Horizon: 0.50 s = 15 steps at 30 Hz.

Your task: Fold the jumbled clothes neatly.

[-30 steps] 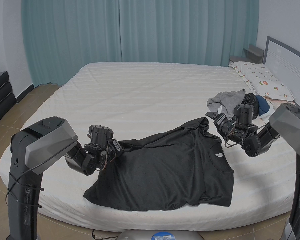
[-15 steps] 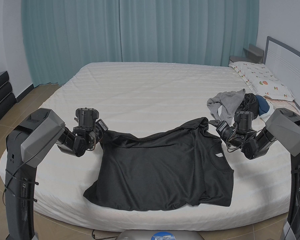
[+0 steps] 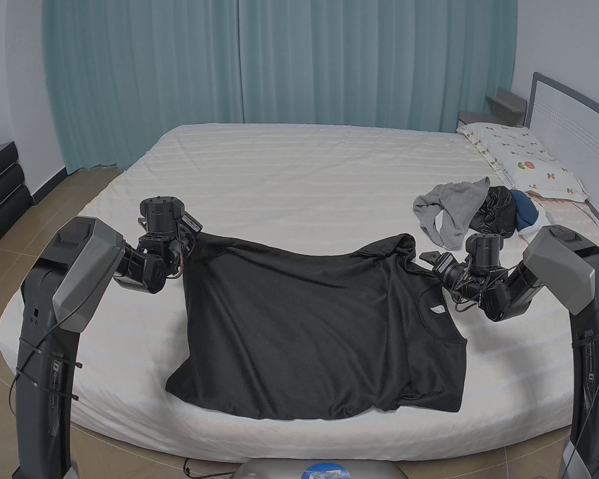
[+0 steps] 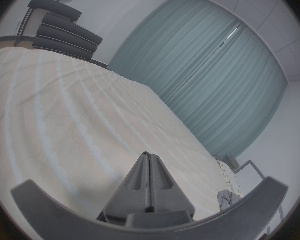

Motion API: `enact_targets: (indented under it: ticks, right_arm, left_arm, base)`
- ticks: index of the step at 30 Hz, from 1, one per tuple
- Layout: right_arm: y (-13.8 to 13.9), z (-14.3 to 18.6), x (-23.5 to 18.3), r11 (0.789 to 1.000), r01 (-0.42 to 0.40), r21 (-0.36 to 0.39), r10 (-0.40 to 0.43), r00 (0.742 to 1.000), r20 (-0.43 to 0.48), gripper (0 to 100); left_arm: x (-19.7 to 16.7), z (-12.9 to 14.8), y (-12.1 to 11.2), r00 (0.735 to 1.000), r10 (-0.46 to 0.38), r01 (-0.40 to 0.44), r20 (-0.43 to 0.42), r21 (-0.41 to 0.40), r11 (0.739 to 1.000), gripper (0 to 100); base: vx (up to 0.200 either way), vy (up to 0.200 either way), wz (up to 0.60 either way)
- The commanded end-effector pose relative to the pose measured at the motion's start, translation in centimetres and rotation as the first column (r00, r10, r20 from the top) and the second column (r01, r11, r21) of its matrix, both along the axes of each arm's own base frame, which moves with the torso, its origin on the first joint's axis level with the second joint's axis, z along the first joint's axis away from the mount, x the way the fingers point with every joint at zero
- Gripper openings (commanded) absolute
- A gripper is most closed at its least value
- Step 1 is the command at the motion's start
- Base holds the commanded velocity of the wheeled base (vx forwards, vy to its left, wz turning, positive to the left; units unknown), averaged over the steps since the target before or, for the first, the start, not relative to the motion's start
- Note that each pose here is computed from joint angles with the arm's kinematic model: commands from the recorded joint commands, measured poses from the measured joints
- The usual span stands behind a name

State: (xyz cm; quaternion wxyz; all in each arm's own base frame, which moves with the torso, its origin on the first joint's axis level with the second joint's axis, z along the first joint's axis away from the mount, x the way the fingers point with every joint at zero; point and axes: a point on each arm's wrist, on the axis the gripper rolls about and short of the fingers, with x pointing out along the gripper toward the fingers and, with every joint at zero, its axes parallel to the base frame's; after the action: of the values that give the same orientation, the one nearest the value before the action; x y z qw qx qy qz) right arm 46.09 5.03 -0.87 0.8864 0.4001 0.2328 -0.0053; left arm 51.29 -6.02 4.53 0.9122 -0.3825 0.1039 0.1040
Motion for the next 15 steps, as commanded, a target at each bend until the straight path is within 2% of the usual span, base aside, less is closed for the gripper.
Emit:
enact_targets:
  ticks: [1, 7, 8, 15]
  right_arm:
    - [0.0, -0.7, 0.3, 1.000, 0.000, -0.002, 0.000, 1.000, -0.008, 100]
    - [0.0, -1.5, 0.2, 1.000, 0.001, -0.002, -0.001, 1.000, -0.024, 100]
    - [0.0, -1.6, 0.2, 1.000, 0.000, -0.004, 0.000, 1.000, -0.025, 100]
    - [-0.3, -0.8, 0.0, 1.000, 0.007, -0.002, -0.007, 1.000, -0.019, 100]
  left_arm:
    - [1.6, -2.2, 0.6, 1.000, 0.021, -0.021, 0.009, -0.014, 1.000, 0]
    - [2.1, -3.6, 0.4, 1.000, 0.028, -0.028, -0.003, -0.008, 1.000, 0]
    - [2.1, -3.7, 0.4, 1.000, 0.028, -0.028, -0.009, -0.007, 1.000, 100]
    - [1.6, -4.1, 0.6, 0.998, 0.031, -0.031, -0.055, -0.001, 1.000, 100]
  base:
    - [0.000, 0.000, 0.00]
    - [0.000, 0.000, 0.00]
    - [0.000, 0.000, 0.00]
    - [0.000, 0.000, 0.00]
